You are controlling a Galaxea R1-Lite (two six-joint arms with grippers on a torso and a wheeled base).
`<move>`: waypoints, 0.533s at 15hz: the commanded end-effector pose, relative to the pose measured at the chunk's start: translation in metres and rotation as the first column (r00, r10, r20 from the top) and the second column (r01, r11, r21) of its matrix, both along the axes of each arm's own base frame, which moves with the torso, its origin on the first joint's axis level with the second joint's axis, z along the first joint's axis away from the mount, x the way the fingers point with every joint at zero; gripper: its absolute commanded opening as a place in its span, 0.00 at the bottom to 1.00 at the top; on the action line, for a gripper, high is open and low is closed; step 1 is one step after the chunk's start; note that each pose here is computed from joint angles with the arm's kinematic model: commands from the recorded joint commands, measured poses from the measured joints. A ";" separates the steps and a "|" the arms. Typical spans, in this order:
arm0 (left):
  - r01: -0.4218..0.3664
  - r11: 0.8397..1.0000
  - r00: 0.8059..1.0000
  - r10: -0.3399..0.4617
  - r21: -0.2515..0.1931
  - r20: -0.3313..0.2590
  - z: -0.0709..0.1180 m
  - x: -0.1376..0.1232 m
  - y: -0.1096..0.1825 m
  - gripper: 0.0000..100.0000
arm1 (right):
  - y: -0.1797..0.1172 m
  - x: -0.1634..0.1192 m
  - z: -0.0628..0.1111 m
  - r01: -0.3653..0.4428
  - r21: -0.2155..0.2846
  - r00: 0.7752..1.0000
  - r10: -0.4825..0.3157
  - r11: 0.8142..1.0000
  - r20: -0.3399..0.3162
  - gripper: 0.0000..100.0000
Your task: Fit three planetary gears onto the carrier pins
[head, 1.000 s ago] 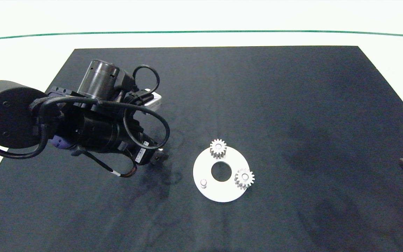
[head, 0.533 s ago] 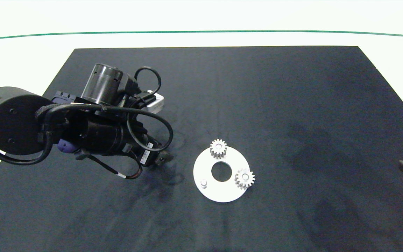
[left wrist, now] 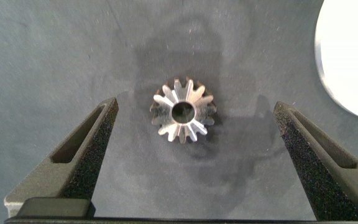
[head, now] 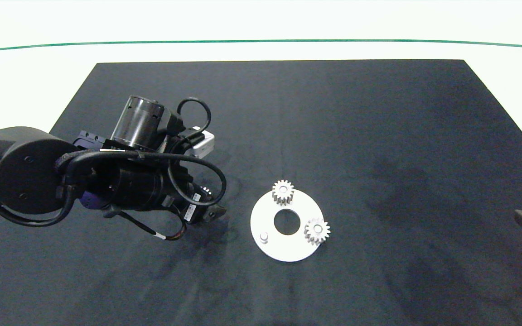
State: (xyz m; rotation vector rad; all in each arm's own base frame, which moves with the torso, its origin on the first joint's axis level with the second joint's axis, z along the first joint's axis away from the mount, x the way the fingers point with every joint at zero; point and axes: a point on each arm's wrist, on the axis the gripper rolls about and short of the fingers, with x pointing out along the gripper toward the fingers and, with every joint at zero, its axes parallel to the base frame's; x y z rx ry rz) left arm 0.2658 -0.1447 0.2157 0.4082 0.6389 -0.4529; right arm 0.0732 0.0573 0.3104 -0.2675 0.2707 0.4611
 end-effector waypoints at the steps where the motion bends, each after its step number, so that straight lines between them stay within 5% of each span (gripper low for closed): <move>1: 0.000 1.000 1.000 0.000 0.006 -0.008 -0.003 0.000 0.000 1.00 | 0.002 0.002 -0.001 0.000 -0.009 1.000 0.000 1.000 -0.008 1.00; 8: 0.002 1.000 1.000 -0.002 0.019 -0.004 -0.008 0.005 -0.003 1.00 | 0.000 0.000 0.000 -0.001 -0.005 1.000 0.001 1.000 -0.001 1.00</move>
